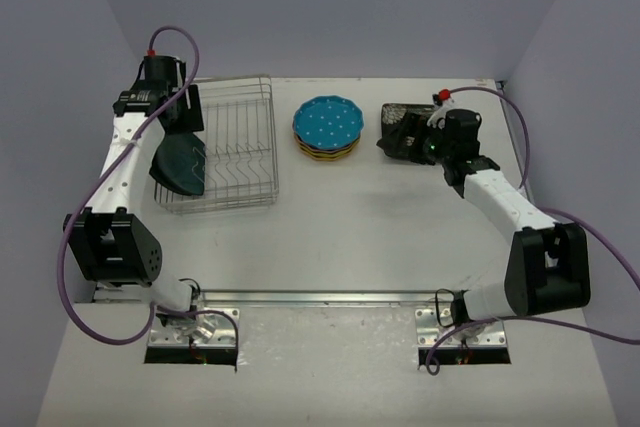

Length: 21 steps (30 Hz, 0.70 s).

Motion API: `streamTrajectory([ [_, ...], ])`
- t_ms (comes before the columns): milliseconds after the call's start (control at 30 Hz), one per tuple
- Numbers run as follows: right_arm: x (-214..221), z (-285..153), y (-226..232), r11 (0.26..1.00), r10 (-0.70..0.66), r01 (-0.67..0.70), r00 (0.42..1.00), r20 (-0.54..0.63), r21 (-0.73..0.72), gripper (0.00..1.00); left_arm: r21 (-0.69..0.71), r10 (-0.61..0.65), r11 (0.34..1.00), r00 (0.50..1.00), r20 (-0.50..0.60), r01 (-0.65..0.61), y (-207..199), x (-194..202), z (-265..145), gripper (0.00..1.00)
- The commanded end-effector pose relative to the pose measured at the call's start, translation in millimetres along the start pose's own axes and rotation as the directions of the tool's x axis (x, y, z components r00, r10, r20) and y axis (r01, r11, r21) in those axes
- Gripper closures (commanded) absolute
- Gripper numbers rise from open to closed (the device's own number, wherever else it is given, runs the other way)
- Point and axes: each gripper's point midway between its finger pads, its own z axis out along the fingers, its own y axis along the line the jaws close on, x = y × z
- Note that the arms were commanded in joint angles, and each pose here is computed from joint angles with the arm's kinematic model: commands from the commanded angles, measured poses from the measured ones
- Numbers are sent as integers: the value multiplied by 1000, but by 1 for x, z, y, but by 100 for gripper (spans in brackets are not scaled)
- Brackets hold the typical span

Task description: Unload the plates from the dish rack

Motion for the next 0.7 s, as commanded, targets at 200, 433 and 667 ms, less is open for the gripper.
streamTrajectory([
  [200,-3,-17,13,892,-451,451,890,65,15,1,-154,51,987,999,-10,-52,30,-6,9,28],
  [433,1,-20,14,850,-527,527,849,44,-9,1,-134,37,990,998,-59,-45,28,2,24,29],
  [667,2,-21,10,855,-518,518,855,-13,5,1,-122,23,992,993,-117,-37,29,15,45,30],
])
